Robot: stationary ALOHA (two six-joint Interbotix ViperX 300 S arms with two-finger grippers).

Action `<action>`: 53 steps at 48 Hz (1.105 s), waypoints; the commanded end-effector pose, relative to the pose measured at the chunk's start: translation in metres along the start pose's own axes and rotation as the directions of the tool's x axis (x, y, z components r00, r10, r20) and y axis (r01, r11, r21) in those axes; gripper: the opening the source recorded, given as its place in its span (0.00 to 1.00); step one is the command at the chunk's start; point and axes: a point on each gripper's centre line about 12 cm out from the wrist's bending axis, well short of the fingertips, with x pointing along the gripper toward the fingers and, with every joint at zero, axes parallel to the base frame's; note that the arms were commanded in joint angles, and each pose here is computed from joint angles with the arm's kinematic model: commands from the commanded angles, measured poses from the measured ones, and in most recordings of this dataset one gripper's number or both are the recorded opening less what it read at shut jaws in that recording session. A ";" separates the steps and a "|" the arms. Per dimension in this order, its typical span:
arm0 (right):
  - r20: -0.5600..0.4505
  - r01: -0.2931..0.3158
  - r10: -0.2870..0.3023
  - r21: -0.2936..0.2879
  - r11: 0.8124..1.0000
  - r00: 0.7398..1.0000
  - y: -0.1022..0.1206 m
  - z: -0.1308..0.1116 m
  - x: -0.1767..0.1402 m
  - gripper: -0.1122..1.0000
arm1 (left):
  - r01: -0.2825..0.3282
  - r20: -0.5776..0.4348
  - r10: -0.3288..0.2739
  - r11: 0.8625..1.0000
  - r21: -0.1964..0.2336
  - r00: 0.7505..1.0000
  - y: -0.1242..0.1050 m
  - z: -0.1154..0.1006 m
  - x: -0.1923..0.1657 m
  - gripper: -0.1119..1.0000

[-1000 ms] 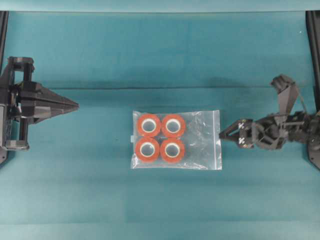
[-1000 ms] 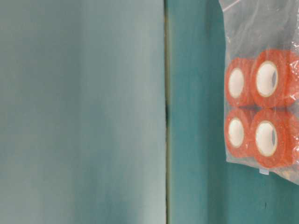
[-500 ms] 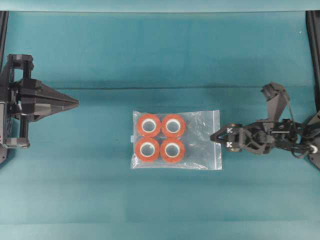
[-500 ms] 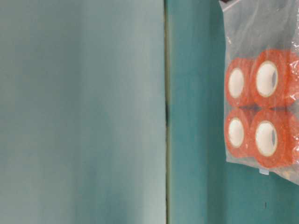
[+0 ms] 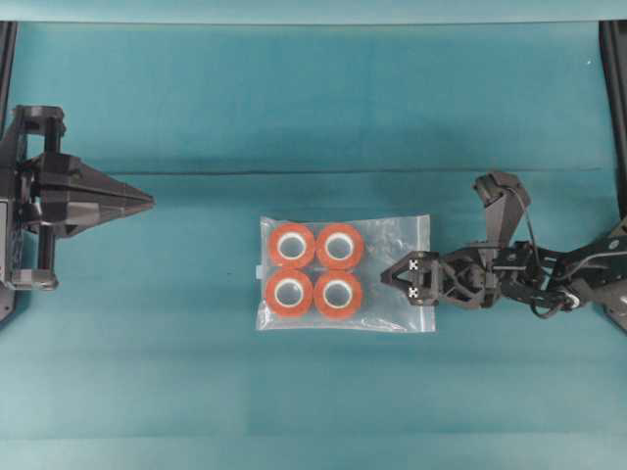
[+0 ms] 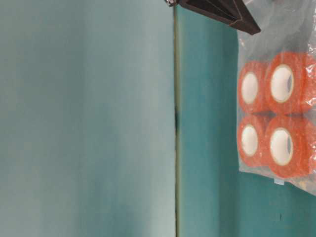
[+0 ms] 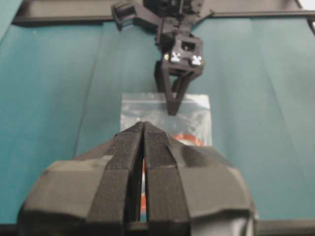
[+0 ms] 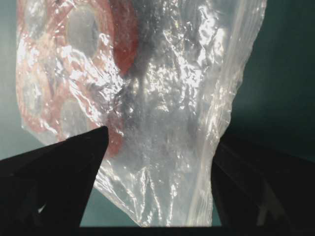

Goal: Hand over the clear zip bag and make it stand upright.
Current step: 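Close the right gripper on the bag's right edge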

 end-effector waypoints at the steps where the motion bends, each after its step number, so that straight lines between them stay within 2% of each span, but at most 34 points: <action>1: 0.008 -0.022 0.022 0.005 1.000 1.000 0.005 0.000 0.001 0.91 | -0.003 0.017 0.003 1.000 -0.002 1.000 0.001 0.009 0.000 0.09; 7: -0.007 0.000 0.000 0.020 1.000 1.000 0.003 -0.001 0.001 0.89 | 0.000 0.000 0.000 1.000 0.000 1.000 0.001 0.007 0.000 0.09; 13: 0.002 0.026 -0.026 0.050 0.998 1.000 -0.001 0.004 0.003 0.80 | -0.001 -0.006 0.001 1.000 -0.002 1.000 0.001 0.007 0.000 0.09; 17: 0.009 0.041 -0.042 0.068 0.997 0.999 -0.003 0.007 0.004 0.66 | -0.001 -0.005 0.001 1.000 -0.002 1.000 0.001 0.007 0.000 0.09; 26: 0.003 0.074 -0.074 0.071 0.995 0.997 -0.007 0.013 0.006 0.22 | -0.001 -0.006 0.001 1.000 0.000 1.000 0.001 0.006 0.000 0.09; 30: 0.002 0.078 -0.078 0.063 0.995 0.997 -0.007 0.013 0.006 0.11 | 0.000 -0.006 0.000 1.000 -0.003 1.000 0.000 0.006 -0.001 0.09; 39: 0.002 0.076 -0.076 0.051 0.996 0.997 -0.006 0.014 0.005 0.11 | 0.000 -0.006 0.000 1.000 0.000 1.000 0.000 0.006 -0.001 0.09; 44: 0.002 0.048 -0.048 0.048 0.998 0.999 0.002 0.016 0.004 0.11 | 0.000 -0.006 0.000 1.000 -0.006 1.000 0.000 0.006 -0.001 0.09; 48: -0.007 0.015 -0.015 0.028 1.000 1.000 0.014 0.019 0.001 0.11 | 0.000 -0.003 0.000 1.000 -0.025 1.000 0.000 0.007 -0.001 0.09; 53: -0.042 -0.013 0.012 -0.032 0.999 0.999 0.033 0.025 -0.005 0.11 | 0.000 0.000 0.000 0.999 -0.054 1.000 0.001 0.007 -0.002 0.09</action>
